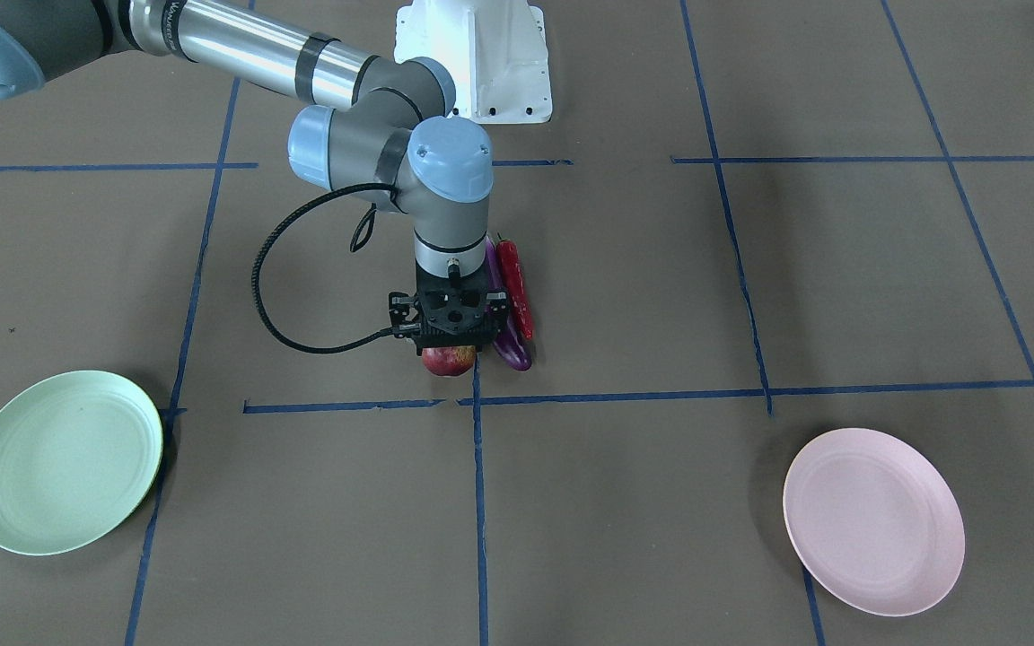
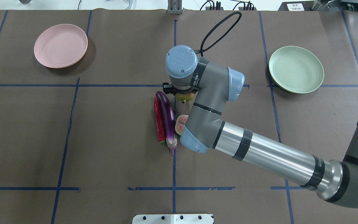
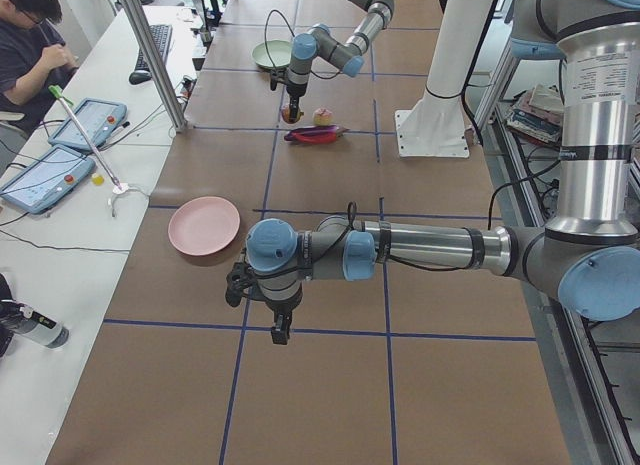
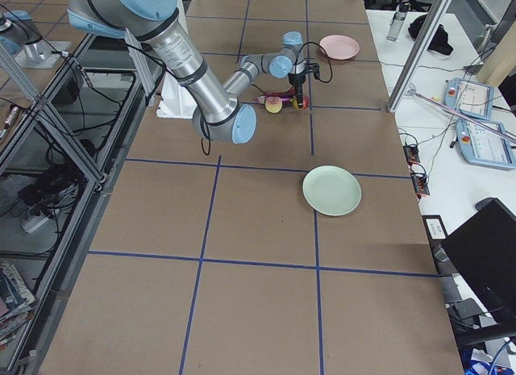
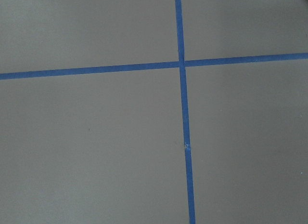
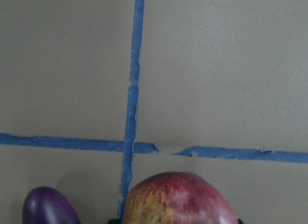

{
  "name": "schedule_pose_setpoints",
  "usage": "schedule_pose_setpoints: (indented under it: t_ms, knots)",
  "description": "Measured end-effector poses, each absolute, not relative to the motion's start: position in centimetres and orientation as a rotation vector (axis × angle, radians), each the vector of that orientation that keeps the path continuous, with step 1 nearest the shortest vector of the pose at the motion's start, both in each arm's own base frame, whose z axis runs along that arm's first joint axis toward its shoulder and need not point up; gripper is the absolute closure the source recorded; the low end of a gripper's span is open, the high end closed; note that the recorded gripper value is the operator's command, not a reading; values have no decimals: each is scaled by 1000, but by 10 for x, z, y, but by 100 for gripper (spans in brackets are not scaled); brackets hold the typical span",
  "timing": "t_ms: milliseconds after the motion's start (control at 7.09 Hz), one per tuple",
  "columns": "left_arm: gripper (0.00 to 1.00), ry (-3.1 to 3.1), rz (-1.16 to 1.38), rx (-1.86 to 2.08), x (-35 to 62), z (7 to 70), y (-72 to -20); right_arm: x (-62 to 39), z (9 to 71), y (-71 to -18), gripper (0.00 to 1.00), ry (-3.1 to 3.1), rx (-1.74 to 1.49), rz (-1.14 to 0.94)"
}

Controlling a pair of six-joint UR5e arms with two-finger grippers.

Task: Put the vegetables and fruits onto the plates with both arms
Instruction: 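Carry the apple with the right gripper onto the green plate and release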

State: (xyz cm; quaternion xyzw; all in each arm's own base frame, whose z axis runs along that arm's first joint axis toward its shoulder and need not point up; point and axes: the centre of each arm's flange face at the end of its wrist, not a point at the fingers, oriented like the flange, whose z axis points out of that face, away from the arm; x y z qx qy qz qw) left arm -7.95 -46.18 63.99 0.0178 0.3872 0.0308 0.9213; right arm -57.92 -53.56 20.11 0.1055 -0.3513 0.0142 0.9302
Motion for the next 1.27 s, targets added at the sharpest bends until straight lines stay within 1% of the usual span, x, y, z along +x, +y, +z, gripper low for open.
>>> schedule_pose_setpoints:
  t_ms: [141,282,423,564,705,846,987,1269]
  knots:
    - [0,795,63,36,-79,640,-462,-535,217,-562,87,-734,216,-7]
    - [0,795,63,36,-79,640,-462,-478,251,-588,87,-728,236,-78]
    - [0,796,63,36,-79,640,-461,-419,297,-609,86,-719,256,-151]
    - [0,796,63,35,-79,640,-461,-356,358,-625,80,-728,277,-218]
    - [0,797,63,36,-79,640,-461,-304,420,-630,58,-745,294,-275]
    - [0,797,63,36,-79,640,-461,-273,469,-630,30,-752,294,-315]
    - [0,798,63,36,-79,640,-461,-260,501,-627,0,-752,285,-333]
    - [0,798,63,37,-79,639,-461,-252,528,-623,0,-748,267,-334]
